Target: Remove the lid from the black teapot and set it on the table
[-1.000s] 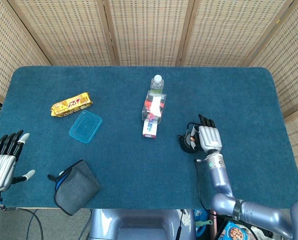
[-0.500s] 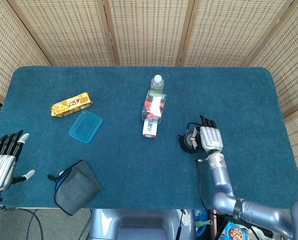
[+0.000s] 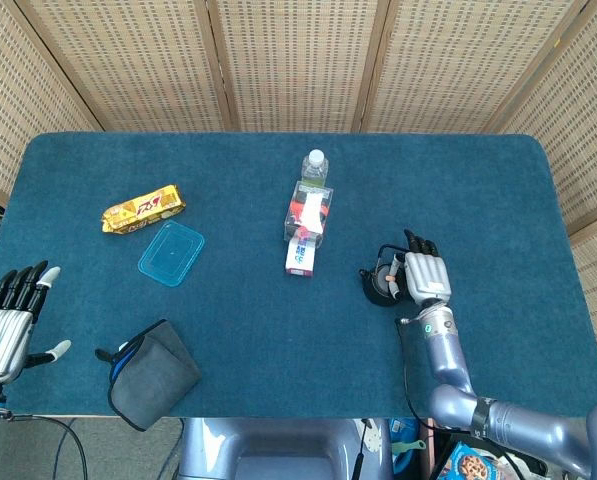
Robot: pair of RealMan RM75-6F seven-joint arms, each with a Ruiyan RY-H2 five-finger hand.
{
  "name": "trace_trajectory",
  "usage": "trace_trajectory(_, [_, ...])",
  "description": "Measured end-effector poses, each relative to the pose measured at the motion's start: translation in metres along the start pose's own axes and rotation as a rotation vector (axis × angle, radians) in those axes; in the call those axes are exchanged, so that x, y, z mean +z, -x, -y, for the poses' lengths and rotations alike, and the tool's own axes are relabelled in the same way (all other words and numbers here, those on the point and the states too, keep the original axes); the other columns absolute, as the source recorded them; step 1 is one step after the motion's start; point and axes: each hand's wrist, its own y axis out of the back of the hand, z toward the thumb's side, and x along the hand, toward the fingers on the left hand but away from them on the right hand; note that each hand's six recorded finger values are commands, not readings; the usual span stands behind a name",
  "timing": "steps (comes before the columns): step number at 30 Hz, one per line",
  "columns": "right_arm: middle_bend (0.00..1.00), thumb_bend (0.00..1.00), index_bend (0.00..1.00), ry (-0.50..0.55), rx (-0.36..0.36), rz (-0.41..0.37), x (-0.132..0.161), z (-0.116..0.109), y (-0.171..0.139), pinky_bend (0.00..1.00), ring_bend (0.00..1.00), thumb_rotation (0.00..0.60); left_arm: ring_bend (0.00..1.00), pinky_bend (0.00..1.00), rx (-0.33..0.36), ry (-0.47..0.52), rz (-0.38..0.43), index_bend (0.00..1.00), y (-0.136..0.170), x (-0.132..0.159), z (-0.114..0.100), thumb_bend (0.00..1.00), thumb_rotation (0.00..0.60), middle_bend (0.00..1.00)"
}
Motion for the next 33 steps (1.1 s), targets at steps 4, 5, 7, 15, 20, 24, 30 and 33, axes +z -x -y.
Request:
trace_trajectory(4, [0.0,0.55,0.64,0.001,-0.022,-0.02,0.004,-0.008,-0.005,0.0,0.0,0.6,0.0,0.0,-0.001,0.001,0.002,0.0,0.0,0.0,0.0,0.06,0.6,0.0])
trace_trajectory(5, [0.0,0.55,0.64,0.002,-0.026,-0.024,0.004,-0.01,-0.007,0.0,0.0,0.6,0.0,0.0,-0.001,0.001,0.003,0.0,0.0,0.001,0.0,0.06,0.6,0.0])
trace_trajectory(7, [0.0,0.55,0.64,0.005,-0.033,-0.033,0.006,-0.014,-0.01,0.0,0.0,0.6,0.0,0.0,-0.001,0.002,0.004,0.0,0.0,0.001,0.0,0.06,0.6,0.0])
trace_trajectory(15, [0.0,0.55,0.64,0.005,-0.068,-0.12,0.018,-0.035,-0.036,0.0,0.0,0.6,0.0,0.0,0.006,0.009,0.012,0.0,0.003,0.002,-0.002,0.06,0.6,0.0])
trace_trajectory(20, [0.0,0.55,0.64,-0.032,-0.068,-0.182,0.019,-0.036,-0.056,0.0,0.0,0.6,0.0,0.0,0.008,0.011,0.016,0.0,0.003,0.002,-0.003,0.06,0.6,0.0])
trace_trajectory(24, [0.0,0.55,0.64,-0.074,-0.049,-0.235,0.018,-0.027,-0.073,0.0,0.0,0.6,0.0,0.0,0.008,0.011,0.019,0.0,0.004,0.003,-0.003,0.06,0.6,0.0])
trace_trajectory(30, [0.0,0.55,0.64,-0.168,-0.028,-0.368,0.025,-0.007,-0.091,0.0,0.0,0.6,0.0,0.0,0.003,0.007,0.024,0.0,0.004,0.005,-0.001,0.06,0.6,0.0])
trace_trajectory(33, [0.0,0.55,0.64,-0.277,-0.023,-0.469,0.028,0.007,-0.095,0.0,0.0,0.6,0.0,0.0,0.004,0.008,0.021,0.0,0.004,0.005,-0.001,0.06,0.6,0.0])
